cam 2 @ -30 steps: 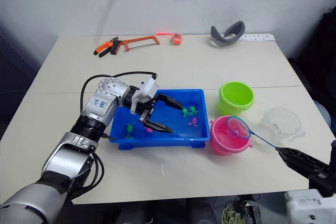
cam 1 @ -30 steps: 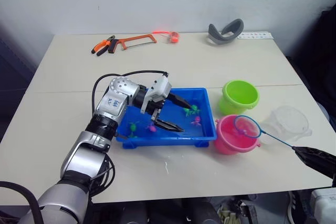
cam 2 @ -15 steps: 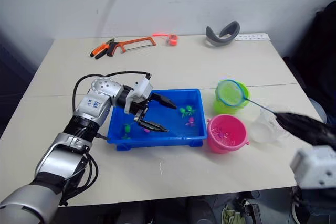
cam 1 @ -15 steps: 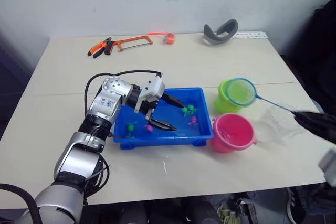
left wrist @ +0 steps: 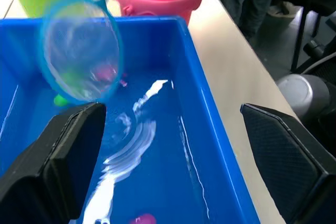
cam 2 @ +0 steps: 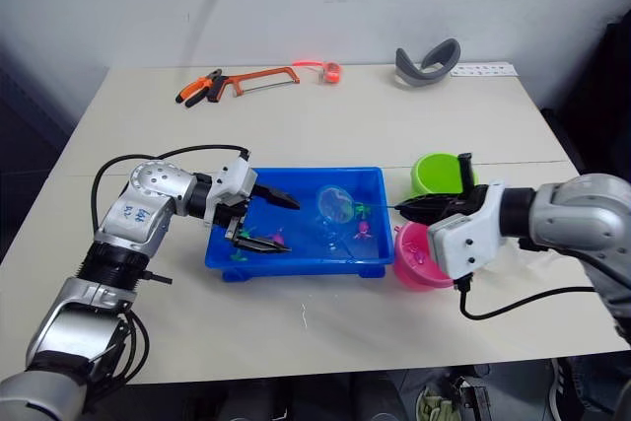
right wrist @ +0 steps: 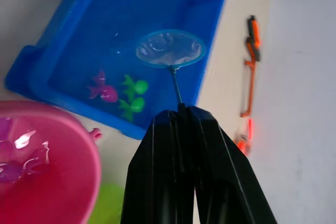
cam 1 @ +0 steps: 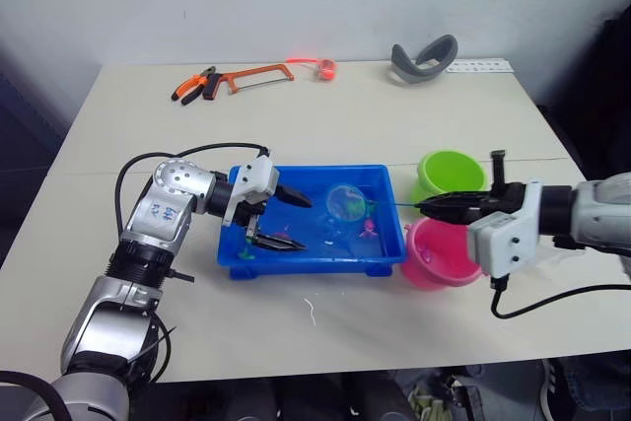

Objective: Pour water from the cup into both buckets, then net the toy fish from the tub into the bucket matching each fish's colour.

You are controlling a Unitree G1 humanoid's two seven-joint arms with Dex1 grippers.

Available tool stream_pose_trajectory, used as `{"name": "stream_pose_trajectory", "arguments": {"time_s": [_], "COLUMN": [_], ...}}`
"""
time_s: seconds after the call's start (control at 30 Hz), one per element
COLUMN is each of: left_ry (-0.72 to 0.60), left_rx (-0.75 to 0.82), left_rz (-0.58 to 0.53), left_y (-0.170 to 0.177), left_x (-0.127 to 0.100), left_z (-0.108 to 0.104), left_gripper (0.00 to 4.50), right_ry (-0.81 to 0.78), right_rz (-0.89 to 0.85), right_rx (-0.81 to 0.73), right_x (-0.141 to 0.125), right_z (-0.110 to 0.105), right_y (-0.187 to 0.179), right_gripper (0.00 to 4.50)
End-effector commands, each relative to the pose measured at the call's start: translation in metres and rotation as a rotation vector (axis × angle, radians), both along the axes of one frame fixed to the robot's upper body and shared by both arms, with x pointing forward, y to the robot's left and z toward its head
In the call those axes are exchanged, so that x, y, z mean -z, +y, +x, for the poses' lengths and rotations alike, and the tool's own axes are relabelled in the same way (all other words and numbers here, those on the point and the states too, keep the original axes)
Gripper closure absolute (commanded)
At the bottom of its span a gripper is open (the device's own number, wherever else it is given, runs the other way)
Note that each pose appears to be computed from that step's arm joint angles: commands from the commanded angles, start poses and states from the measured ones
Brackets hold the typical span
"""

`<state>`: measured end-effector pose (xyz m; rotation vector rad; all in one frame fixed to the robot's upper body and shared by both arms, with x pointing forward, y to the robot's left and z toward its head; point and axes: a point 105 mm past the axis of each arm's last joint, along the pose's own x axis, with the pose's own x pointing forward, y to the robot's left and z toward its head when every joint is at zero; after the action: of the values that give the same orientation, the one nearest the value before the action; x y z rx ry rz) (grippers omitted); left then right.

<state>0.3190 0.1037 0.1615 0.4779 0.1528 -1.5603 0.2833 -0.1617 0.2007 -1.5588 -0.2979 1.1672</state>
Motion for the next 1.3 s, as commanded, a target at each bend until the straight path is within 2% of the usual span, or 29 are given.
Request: {"name": "stream_pose_trajectory", "arguments": {"time_s": [0.03, 0.27, 0.5, 0.73, 1.03, 1.3], "left_ry": [-0.039, -0.03, -0.031, -0.035, -0.035, -0.018], "left_rx": [-0.03, -0.068, -0.075, -0.064, -0.057, -0.031], "left_rz": [-0.024, -0.027, -0.03, -0.037, -0.041, -0.025], "left_y": [0.006, 0.011, 0.009, 0.005, 0.004, 0.003], "left_x": [-0.013, -0.012, -0.014, -0.015, -0.016, -0.014], "left_z": [-0.005, -0.012, -0.012, -0.01, -0.009, -0.012], "left_gripper": [0.03, 0.03, 0.03, 0.03, 0.03, 0.03], "right_ry": [-0.043, -0.106, -0.135, -0.198, -0.071, 0.113], "right_rz": [-0.067, -0.077, -0.081, -0.223, -0.187, -0.038], "right_rx": [-0.007, -0.001, 0.007, -0.039, -0.133, -0.057], "right_x": [0.002, -0.002, -0.002, 0.002, 0.014, 0.021], "right_z": [0.013, 0.034, 0.04, 0.043, 0.013, -0.006], "right_y": [-0.007, -0.012, -0.015, -0.024, -0.018, -0.013], "right_gripper": [4.5, 4.5, 4.5, 4.5, 4.5, 4.5]}}
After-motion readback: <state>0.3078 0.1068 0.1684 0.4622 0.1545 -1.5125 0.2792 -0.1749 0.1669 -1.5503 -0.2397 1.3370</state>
